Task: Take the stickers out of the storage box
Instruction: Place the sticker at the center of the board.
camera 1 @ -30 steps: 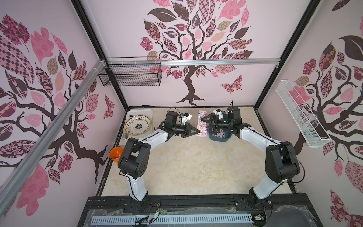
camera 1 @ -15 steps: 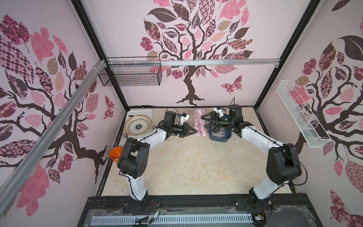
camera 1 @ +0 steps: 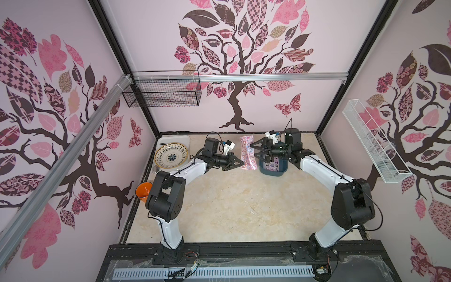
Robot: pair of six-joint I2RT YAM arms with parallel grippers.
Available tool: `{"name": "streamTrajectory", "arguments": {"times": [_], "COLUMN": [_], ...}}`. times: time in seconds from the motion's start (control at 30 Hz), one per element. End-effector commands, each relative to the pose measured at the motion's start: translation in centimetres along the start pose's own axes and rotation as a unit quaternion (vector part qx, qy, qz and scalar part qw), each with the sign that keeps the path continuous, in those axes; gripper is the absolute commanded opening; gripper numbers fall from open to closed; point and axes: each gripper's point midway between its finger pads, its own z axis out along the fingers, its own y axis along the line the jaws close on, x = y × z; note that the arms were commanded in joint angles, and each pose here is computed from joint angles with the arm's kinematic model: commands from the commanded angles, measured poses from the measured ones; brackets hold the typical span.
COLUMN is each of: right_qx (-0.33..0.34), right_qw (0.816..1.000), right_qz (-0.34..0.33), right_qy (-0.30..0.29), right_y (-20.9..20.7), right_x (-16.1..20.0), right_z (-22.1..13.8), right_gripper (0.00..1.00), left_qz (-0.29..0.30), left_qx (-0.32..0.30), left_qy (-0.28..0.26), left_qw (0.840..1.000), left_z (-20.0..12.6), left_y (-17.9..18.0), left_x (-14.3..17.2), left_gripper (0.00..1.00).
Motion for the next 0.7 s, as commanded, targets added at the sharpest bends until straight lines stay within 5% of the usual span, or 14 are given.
{"name": "streamTrajectory", "arguments": {"times": [0.0,0.67], "right_qx": [-0.011,-0.038], "right_qw": [0.999,0.998], "right_qz": [-0.039,-0.049], "right_qy": [-0.002,0.024], "right_y": [2.7,3.5], "right_x": [0.5,1.2], "right_z": [-1.0,-0.9], "right_gripper": [0.85,0.75], "left_qz": [0.006,-0.005], "left_qx": [-0.004,0.002], "left_qy": [-0.005,-0.006], "left_qw": [1.000,1.000], "left_z": [-0.1,-0.1], "left_y": [0.5,0.9], "left_x": [-0.7,-1.0], "left_gripper": [0.00,0.00]}}
